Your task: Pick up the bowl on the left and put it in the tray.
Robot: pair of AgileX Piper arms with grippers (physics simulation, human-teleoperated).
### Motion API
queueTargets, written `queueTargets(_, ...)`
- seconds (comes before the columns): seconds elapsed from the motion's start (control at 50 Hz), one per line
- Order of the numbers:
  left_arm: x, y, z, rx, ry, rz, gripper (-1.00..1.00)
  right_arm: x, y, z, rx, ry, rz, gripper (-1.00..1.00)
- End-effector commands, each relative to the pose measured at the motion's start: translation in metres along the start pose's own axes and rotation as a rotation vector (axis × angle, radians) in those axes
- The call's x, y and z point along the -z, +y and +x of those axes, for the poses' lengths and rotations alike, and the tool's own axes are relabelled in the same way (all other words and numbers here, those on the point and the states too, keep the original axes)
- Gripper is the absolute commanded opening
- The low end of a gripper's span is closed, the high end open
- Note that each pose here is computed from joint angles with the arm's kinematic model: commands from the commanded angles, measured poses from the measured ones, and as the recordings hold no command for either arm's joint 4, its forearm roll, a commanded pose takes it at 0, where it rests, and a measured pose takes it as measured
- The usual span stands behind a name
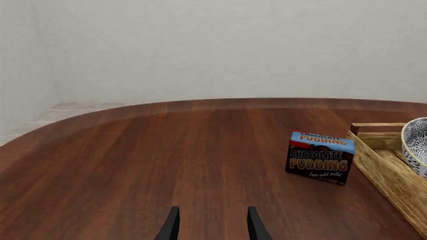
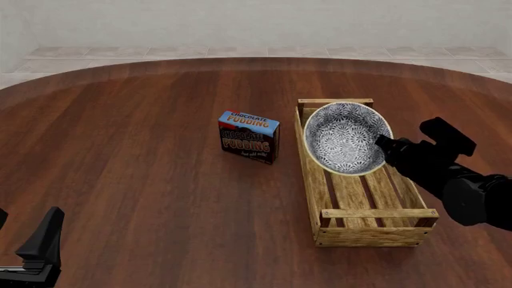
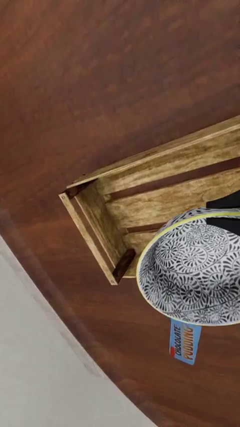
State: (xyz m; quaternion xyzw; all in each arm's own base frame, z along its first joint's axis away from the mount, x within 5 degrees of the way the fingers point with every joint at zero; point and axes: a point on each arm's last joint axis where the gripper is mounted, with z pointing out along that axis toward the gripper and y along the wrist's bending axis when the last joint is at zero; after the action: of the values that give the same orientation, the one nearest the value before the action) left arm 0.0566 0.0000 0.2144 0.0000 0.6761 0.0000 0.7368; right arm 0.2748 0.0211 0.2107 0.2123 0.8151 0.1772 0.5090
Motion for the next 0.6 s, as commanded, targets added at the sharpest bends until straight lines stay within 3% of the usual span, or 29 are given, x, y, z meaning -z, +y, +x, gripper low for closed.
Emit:
queueTargets(0.02,0.000,0.000,0.000,0.000,0.000,0.000,1.00,-0.005,-0.003,0.002,-0.034,-0.008,0.002,-1.00)
queueTargets(0.6,0.000,0.000,0.000,0.000,0.000,0.000,1.00,-0.022,-0.014,0.014,-0.080,0.002,0.022,-1.00)
